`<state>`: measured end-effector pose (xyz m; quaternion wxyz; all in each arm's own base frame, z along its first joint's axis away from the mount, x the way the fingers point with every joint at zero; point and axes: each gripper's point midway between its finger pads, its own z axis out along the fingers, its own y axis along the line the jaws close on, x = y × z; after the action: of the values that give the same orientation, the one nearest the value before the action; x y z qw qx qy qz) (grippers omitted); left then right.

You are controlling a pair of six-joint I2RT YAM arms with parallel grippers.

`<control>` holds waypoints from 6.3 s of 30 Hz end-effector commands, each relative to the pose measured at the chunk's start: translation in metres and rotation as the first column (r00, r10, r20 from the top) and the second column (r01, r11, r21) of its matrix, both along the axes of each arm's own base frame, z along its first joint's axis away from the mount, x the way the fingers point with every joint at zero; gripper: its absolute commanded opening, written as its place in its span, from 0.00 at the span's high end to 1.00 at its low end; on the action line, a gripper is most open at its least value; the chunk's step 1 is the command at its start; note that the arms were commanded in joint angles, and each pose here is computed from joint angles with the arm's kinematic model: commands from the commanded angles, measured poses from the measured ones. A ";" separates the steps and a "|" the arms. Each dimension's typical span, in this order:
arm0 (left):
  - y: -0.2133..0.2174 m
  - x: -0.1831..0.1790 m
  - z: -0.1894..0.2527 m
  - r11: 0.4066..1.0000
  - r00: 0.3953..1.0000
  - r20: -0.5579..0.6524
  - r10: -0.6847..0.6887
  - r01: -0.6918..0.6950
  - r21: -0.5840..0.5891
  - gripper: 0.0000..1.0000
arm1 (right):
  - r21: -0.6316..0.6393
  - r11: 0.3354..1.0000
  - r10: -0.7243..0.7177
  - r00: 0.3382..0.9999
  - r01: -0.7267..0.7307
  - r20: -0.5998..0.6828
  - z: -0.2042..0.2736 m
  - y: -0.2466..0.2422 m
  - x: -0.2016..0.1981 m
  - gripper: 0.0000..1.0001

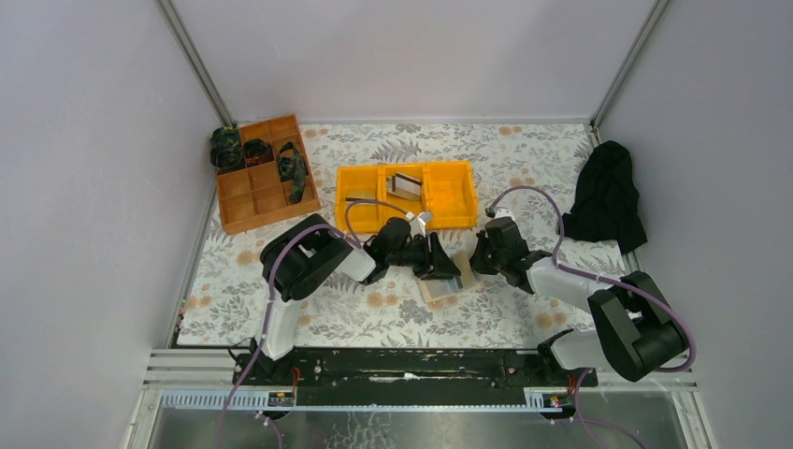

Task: Take the credit cards out of the card holder

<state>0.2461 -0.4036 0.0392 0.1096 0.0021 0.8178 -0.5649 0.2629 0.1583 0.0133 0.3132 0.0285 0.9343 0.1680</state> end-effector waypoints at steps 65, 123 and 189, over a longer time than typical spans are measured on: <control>0.074 -0.033 -0.038 0.965 0.994 0.080 0.075 -0.093 0.244 0.56 | 0.123 0.986 0.113 0.993 -0.110 -0.017 0.027 0.030 -0.017 0.81; 0.084 -0.035 -0.032 0.958 0.990 0.116 0.084 -0.112 0.265 0.57 | -0.003 0.992 0.122 0.992 -0.123 -0.028 0.015 0.027 -0.018 0.59; 0.120 -0.008 0.016 0.885 0.920 0.341 0.193 -0.313 0.345 0.55 | 0.052 0.946 0.317 0.947 -0.320 0.053 0.057 0.111 -0.028 0.66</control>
<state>0.2325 -0.2870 0.0514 0.2840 -0.0017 0.8841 -0.3711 0.2236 0.2585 0.0538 0.2745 -0.1136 0.9250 0.2369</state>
